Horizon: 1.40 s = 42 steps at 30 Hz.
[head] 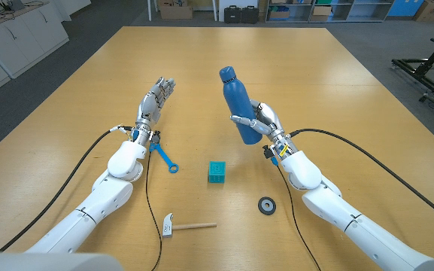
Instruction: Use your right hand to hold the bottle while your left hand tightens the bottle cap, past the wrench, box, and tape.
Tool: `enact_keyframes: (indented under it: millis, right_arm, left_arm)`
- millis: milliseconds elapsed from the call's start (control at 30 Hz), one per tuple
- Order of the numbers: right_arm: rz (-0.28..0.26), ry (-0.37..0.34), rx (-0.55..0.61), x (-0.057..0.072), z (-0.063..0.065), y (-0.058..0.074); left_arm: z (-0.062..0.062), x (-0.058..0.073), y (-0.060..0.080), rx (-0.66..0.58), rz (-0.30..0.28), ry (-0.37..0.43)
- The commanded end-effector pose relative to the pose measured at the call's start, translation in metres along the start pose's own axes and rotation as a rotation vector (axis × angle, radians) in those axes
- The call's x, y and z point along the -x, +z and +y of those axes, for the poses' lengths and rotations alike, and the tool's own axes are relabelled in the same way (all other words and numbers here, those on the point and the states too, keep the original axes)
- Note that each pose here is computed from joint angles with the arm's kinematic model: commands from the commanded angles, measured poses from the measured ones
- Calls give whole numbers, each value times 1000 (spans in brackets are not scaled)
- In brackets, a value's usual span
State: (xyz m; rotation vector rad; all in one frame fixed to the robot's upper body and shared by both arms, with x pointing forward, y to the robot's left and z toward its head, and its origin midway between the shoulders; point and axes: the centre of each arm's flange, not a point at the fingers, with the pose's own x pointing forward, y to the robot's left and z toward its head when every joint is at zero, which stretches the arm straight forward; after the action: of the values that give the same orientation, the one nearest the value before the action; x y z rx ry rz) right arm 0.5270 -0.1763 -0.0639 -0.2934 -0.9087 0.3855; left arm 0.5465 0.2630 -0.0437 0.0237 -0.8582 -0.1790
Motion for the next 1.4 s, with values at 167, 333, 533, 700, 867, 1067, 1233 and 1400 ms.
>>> enact_keyframes:
  millis: [167,333,533,700,867,1067,1233,1400]
  right_arm:
    - [38,71,3,1,-3,3]
    - [56,90,6,0,-4,1]
    - [68,109,20,-2,-5,1]
    - [83,126,19,-5,-4,-1]
    - [96,144,6,-9,-3,-4]
    - [106,163,11,-13,-1,-6]
    - [115,173,14,-15,1,-9]
    - [119,163,16,-15,0,-10]
  left_arm:
    - [-9,-10,13,-53,-110,11]
    - [-14,-11,16,-79,-118,0]
    - [-18,-9,21,-132,-107,-24]
    - [-21,-5,25,-169,-109,-50]
    - [-24,2,30,-228,-105,-70]
    - [-21,12,41,-302,-111,-60]
    - [-17,17,48,-326,-126,-40]
    - [-15,19,52,-350,-129,-24]
